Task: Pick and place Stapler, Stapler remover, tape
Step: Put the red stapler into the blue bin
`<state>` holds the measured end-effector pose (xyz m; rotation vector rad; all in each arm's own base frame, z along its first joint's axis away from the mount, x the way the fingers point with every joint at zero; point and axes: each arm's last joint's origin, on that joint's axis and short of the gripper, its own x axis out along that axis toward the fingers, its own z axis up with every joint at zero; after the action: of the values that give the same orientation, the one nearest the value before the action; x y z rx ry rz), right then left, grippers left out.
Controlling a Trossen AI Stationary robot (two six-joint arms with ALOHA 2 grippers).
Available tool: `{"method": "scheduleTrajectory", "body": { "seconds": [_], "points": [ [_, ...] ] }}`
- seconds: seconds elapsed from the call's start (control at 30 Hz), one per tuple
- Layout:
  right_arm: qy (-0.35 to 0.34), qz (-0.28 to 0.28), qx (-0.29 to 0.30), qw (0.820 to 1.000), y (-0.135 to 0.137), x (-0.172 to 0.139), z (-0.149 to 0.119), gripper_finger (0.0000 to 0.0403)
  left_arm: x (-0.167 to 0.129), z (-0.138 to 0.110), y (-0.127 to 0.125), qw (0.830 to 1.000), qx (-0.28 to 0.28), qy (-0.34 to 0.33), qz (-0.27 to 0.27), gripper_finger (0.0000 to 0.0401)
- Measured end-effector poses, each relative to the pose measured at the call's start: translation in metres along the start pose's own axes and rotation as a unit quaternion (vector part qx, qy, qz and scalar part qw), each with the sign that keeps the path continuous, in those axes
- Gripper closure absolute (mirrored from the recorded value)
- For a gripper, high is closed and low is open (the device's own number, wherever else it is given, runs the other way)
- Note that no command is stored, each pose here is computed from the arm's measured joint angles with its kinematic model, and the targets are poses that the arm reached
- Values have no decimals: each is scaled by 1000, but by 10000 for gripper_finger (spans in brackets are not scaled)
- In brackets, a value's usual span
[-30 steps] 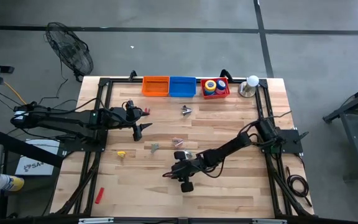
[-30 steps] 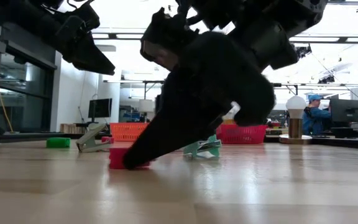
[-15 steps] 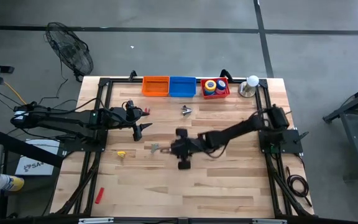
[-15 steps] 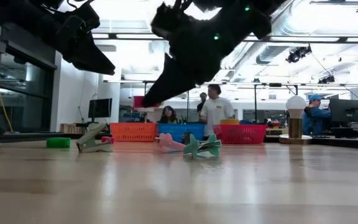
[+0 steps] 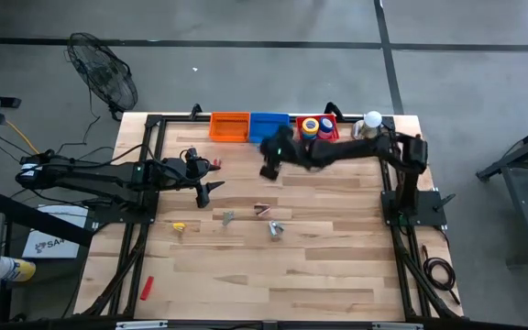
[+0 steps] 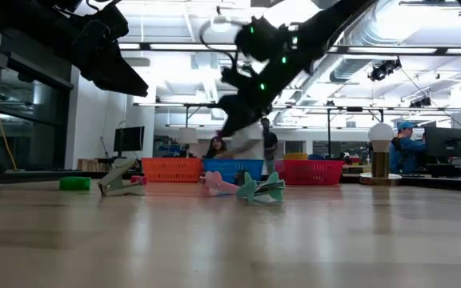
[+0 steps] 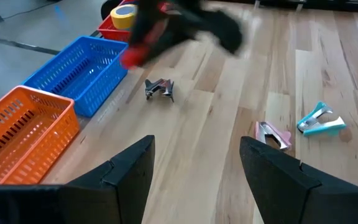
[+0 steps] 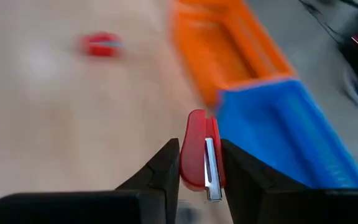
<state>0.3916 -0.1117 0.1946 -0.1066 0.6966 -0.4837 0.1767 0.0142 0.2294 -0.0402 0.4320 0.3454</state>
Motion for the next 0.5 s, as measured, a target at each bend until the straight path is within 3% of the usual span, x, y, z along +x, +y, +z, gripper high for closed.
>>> {"method": "scheduleTrajectory", "body": {
  "seconds": [0.13, 0.3, 0.5],
  "points": [
    [-10, -34, 63, 997, -45, 10, -3, 314, 0, 0, 0, 1000, 0, 0, 0, 169],
    [-32, -21, 128, 991, -91, 17, -8, 313, 0, 0, 0, 1000, 6, 0, 0, 169],
    [-20, 14, 141, 990, -115, 20, -18, 313, 0, 0, 0, 1000, 8, 0, 0, 169]
  ]
}}
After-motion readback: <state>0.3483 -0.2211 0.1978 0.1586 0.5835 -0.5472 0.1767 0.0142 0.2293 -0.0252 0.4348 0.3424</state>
